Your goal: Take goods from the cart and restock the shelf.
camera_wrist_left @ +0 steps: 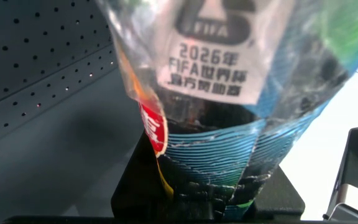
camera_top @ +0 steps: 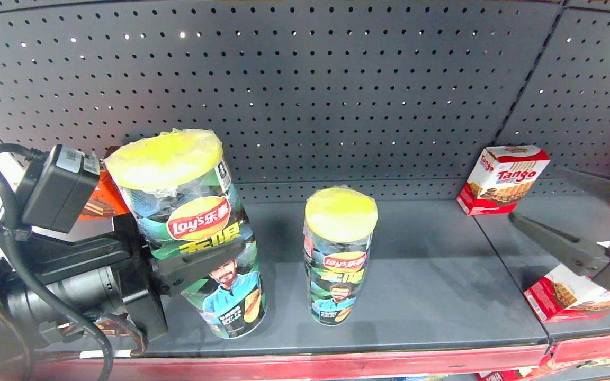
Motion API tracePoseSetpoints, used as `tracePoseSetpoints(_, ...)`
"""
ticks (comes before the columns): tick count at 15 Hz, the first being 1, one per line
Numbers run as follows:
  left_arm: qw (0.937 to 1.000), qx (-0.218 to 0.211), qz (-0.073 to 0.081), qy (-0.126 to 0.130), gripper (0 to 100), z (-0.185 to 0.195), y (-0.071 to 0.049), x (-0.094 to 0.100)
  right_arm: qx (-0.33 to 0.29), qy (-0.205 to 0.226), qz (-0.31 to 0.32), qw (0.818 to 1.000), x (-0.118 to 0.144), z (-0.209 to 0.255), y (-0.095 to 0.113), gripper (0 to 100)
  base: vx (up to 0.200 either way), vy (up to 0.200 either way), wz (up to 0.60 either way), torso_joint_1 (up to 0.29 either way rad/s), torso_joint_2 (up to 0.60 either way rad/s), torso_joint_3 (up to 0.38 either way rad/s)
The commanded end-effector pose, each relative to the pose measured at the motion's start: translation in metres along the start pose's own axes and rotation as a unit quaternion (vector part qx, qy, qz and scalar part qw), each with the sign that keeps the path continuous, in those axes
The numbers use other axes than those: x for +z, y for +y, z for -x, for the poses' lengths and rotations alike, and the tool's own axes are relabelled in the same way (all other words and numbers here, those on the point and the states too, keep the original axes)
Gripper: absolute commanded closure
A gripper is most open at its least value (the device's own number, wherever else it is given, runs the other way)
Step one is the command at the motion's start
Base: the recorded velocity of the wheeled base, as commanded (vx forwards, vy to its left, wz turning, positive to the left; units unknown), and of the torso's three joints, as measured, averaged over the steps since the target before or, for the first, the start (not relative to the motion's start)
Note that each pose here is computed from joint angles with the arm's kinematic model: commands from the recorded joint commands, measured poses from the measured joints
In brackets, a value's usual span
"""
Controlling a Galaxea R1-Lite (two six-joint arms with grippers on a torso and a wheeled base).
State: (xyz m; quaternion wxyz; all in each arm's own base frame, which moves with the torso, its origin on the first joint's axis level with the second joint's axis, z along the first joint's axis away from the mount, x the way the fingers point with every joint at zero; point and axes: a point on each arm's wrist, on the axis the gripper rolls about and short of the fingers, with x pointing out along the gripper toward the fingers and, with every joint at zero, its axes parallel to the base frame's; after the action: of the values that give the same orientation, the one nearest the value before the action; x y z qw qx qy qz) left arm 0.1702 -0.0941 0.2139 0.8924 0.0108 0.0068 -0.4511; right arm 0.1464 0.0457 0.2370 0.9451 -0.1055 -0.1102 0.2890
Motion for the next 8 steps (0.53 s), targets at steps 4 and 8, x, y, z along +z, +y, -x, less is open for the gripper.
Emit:
tracePoseSetpoints(4,1.0000,0.000,0.000,0.003,100,-0.001,0.001,-0.001,-0.182,0.031,-0.025,0.983,-0.029,0.122,0.043,0,0.000,0.000,0.00,0.000,0.00,0.000)
tracePoseSetpoints(8,1.0000,0.001,-0.001,0.005,100,-0.003,0.000,-0.002,-0.231,0.090,-0.071,0.966,-0.096,0.180,0.084,0,0.000,0.000,0.00,0.000,0.00,0.000)
